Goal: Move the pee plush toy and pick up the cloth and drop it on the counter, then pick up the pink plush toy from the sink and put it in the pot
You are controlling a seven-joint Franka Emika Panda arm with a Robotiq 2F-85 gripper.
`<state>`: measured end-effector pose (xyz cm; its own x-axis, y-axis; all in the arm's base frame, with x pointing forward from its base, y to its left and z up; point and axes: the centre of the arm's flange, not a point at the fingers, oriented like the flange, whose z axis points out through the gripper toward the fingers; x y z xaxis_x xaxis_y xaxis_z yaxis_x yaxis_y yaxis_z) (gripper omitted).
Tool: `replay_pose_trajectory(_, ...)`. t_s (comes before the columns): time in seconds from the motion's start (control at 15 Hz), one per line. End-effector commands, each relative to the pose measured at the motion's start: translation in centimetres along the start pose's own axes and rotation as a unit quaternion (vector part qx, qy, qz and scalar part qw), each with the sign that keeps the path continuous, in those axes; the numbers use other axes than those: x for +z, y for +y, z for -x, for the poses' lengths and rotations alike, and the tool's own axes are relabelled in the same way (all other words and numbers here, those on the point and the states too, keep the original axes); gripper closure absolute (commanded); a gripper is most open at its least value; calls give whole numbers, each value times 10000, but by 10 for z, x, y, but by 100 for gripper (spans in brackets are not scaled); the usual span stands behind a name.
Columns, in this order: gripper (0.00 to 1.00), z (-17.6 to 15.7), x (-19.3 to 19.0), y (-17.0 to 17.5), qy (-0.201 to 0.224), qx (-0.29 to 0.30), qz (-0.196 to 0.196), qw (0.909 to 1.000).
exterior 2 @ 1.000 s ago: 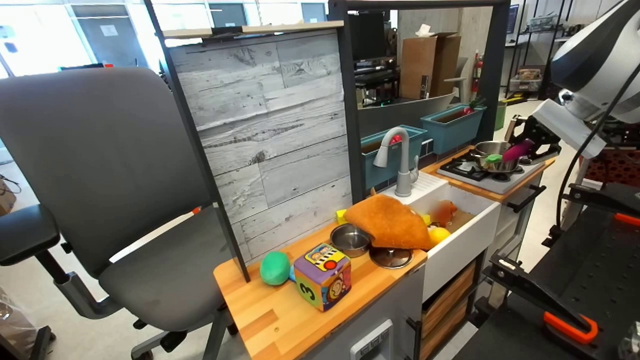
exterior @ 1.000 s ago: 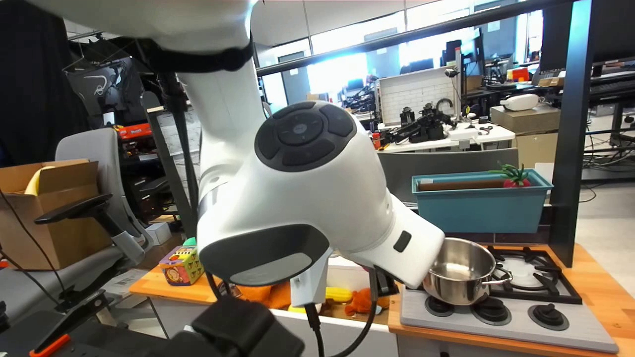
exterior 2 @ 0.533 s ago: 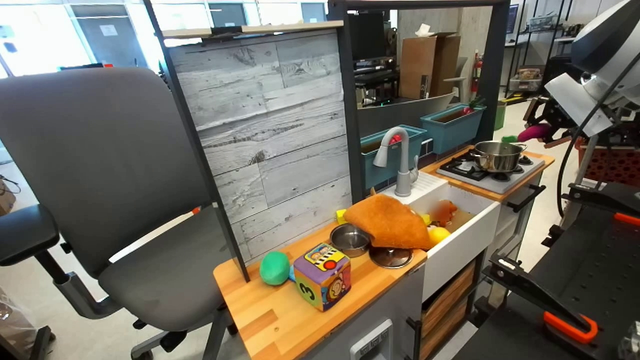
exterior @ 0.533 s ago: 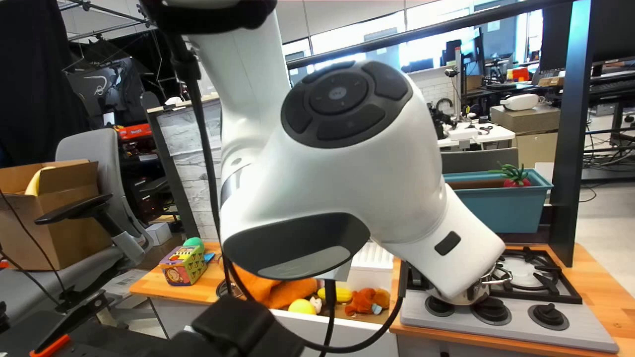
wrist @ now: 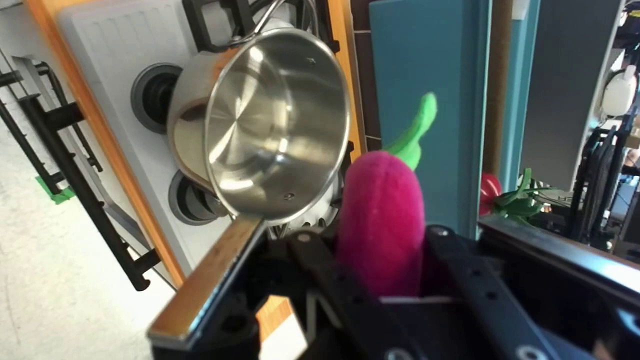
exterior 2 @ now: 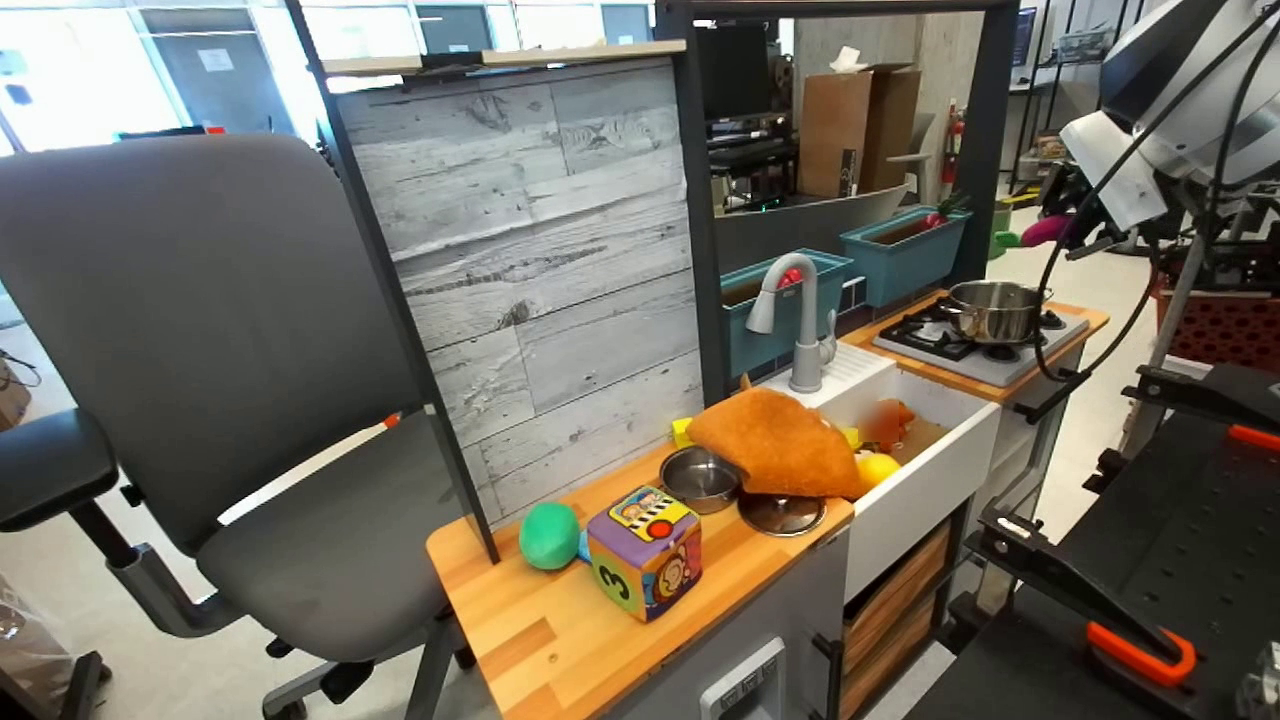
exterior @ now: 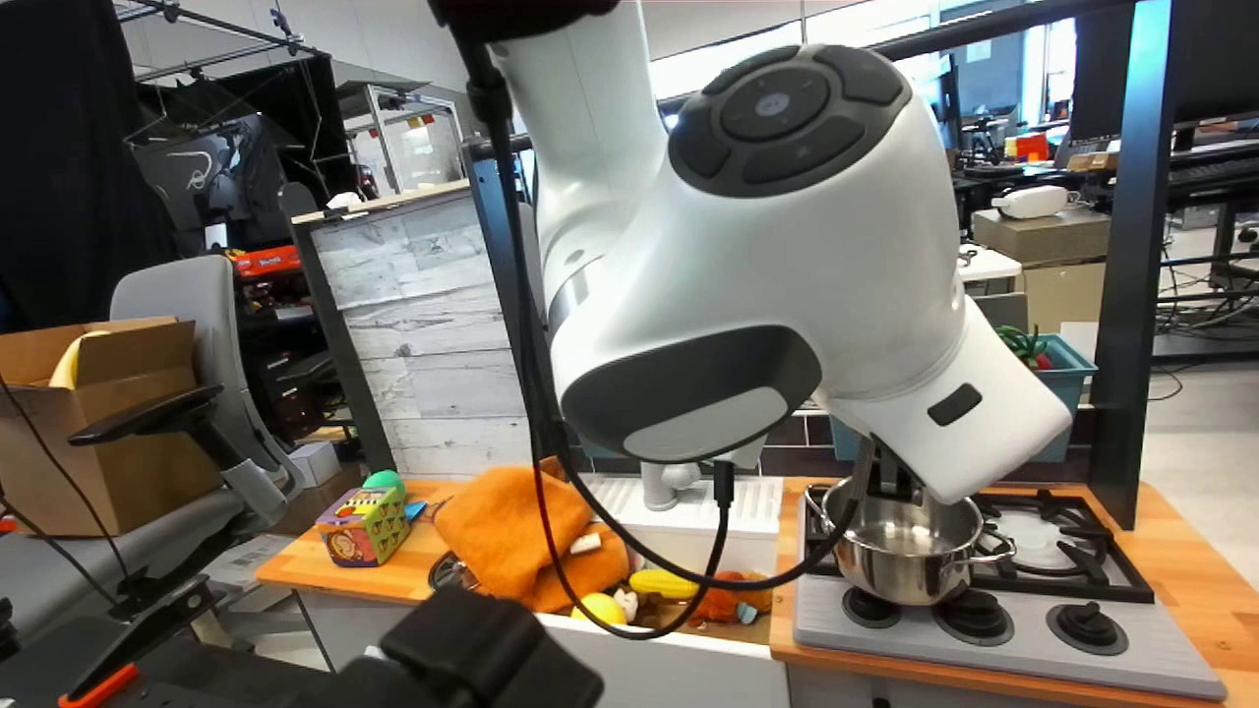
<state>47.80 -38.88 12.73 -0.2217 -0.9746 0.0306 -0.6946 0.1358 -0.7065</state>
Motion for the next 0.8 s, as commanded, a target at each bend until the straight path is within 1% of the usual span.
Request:
replay_pose_trajectory(0.0,97,4,32,-20,377,164,46,9991)
replay_pose_trajectory(0.33,97,19,58,-25,499,87,282,9983)
replay_pose_trajectory(0.4,74,22,60,-26,481,69,274,9984)
replay_pose_trajectory(0.47,63,23,62,-25,521,45,292,9982)
replay_pose_trajectory(0.73,34,28,63,-26,555,-9,257,9981)
